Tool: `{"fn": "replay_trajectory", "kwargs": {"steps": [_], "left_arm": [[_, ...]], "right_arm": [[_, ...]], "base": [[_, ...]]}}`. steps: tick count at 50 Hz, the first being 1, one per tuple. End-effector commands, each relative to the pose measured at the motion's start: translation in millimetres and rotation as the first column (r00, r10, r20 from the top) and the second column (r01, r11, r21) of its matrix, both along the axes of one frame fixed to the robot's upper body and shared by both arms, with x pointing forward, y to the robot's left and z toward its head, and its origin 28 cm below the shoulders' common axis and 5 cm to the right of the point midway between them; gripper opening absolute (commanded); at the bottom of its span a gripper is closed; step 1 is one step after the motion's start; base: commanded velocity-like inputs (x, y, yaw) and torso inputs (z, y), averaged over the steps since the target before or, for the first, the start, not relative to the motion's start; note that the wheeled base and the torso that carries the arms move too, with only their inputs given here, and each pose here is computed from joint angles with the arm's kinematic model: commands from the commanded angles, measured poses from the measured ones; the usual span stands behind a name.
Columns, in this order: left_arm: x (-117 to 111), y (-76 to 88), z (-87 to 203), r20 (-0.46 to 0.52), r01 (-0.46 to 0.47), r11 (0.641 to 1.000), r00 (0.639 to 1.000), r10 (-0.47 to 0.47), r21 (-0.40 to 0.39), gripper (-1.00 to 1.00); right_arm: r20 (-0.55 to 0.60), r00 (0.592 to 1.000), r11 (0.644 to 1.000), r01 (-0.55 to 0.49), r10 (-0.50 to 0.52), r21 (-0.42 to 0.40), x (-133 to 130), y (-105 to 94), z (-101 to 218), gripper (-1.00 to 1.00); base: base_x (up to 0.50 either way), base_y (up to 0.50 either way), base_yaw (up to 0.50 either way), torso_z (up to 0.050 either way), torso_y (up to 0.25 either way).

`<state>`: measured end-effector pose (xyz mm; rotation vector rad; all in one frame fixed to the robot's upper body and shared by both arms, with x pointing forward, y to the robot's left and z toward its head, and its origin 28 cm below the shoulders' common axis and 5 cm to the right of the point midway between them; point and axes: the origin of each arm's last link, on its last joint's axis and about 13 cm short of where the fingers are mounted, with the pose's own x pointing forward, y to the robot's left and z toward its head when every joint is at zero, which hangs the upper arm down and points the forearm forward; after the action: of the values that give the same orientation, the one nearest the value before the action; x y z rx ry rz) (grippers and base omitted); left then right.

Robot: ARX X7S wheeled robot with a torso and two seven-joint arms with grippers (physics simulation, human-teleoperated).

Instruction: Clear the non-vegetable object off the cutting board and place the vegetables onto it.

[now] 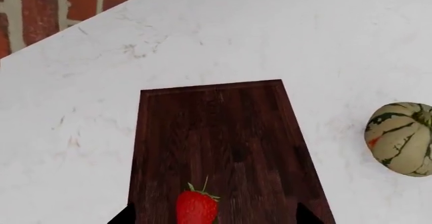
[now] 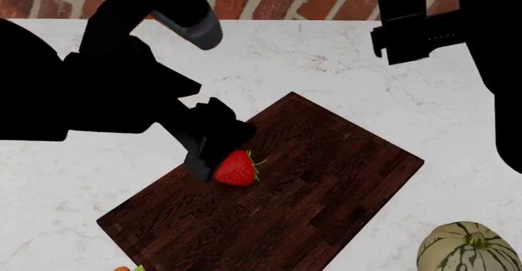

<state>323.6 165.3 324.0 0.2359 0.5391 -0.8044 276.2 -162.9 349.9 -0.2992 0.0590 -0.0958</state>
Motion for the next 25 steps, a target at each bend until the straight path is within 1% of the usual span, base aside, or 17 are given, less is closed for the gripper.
{"fn": "replay_trajectory", "kwargs": {"steps": [1, 5, 10, 11, 12, 13, 14, 16, 17, 18, 20, 21, 22, 24, 25], "left_arm": [[7, -8.6, -14, -0.032, 0.015, 0.999, 0.999, -0.013, 0.052, 1.00], [11, -9.8, -18, -0.025, 0.007, 0.997, 1.000, -0.005, 0.073, 1.00], [15, -14.1, -23, -0.038, 0.011, 0.997, 0.999, -0.009, 0.073, 1.00], [16, -14.8, -24, -0.024, 0.014, 0.996, 1.000, -0.012, 0.089, 1.00], [17, -15.0, -24, -0.035, 0.012, 0.997, 0.999, -0.010, 0.077, 1.00], [19, -15.0, -26, -0.026, 0.011, 0.996, 1.000, -0.009, 0.092, 1.00], [20, -15.0, -26, -0.048, 0.003, 0.998, 0.999, 0.000, 0.065, 1.00], [25, -14.7, -29, -0.030, -0.001, 0.996, 1.000, 0.004, 0.090, 1.00], [25, -14.8, -29, -0.047, -0.006, 0.998, 0.999, 0.009, 0.070, 1.00], [26, -15.1, -30, -0.035, -0.001, 0.996, 0.999, 0.004, 0.086, 1.00], [28, -15.9, -31, -0.048, -0.002, 0.997, 0.999, 0.005, 0.075, 1.00], [29, -16.6, -32, -0.041, -0.001, 0.997, 0.999, 0.004, 0.083, 1.00], [30, -17.0, -32, -0.057, -0.001, 0.998, 0.998, 0.004, 0.068, 1.00], [32, -18.5, -34, -0.032, 0.006, 0.995, 0.999, -0.003, 0.099, 1.00], [32, -18.8, -35, -0.049, 0.006, 0.997, 0.999, -0.002, 0.081, 1.00]], "right_arm": [[-0.008, 1.000, 1.000, -0.002, 0.003, 0.008, 0, -0.5, -4, 1.00], [-0.014, 1.000, 1.000, -0.004, 0.005, 0.010, 1, -0.6, -7, 1.00], [-0.019, 1.000, 1.000, -0.006, 0.006, 0.010, 2, -0.1, -9, 1.00], [-0.020, 1.000, 1.000, -0.005, 0.005, 0.012, 2, -0.3, -9, 1.00], [-0.021, 1.000, 1.000, -0.006, 0.007, 0.012, 2, -0.2, -10, 1.00], [-0.020, 1.000, 1.000, -0.005, 0.005, 0.011, 2, -0.4, -10, 1.00], [-0.023, 1.000, 1.000, -0.007, 0.007, 0.013, 2, -0.3, -10, 1.00], [-0.023, 1.000, 1.000, -0.007, 0.007, 0.011, 3, -0.1, -11, 1.00], [-0.024, 1.000, 1.000, -0.007, 0.007, 0.013, 3, -0.3, -11, 1.00], [-0.024, 1.000, 1.000, -0.006, 0.006, 0.012, 3, -0.5, -12, 1.00], [-0.027, 1.000, 1.000, -0.005, 0.006, 0.012, 4, -0.6, -13, 1.00], [-0.027, 1.000, 1.000, -0.006, 0.006, 0.013, 4, -0.6, -13, 1.00], [-0.028, 1.000, 1.000, -0.007, 0.007, 0.014, 4, -0.6, -13, 1.00], [-0.030, 0.999, 1.000, -0.010, 0.011, 0.015, 4, -0.4, -13, 1.00], [-0.030, 0.999, 1.000, -0.011, 0.012, 0.016, 4, -0.3, -13, 1.00]], "base": [[0.00, 0.00, 0.00, 0.000, 0.000], [0.00, 0.00, 0.00, 0.000, 0.000], [0.00, 0.00, 0.00, 0.000, 0.000], [0.00, 0.00, 0.00, 0.000, 0.000], [0.00, 0.00, 0.00, 0.000, 0.000], [0.00, 0.00, 0.00, 0.000, 0.000], [0.00, 0.00, 0.00, 0.000, 0.000], [0.00, 0.00, 0.00, 0.000, 0.000], [0.00, 0.00, 0.00, 0.000, 0.000], [0.00, 0.00, 0.00, 0.000, 0.000], [0.00, 0.00, 0.00, 0.000, 0.000], [0.00, 0.00, 0.00, 0.000, 0.000], [0.00, 0.00, 0.00, 0.000, 0.000], [0.00, 0.00, 0.00, 0.000, 0.000], [0.00, 0.00, 0.00, 0.000, 0.000]]}}
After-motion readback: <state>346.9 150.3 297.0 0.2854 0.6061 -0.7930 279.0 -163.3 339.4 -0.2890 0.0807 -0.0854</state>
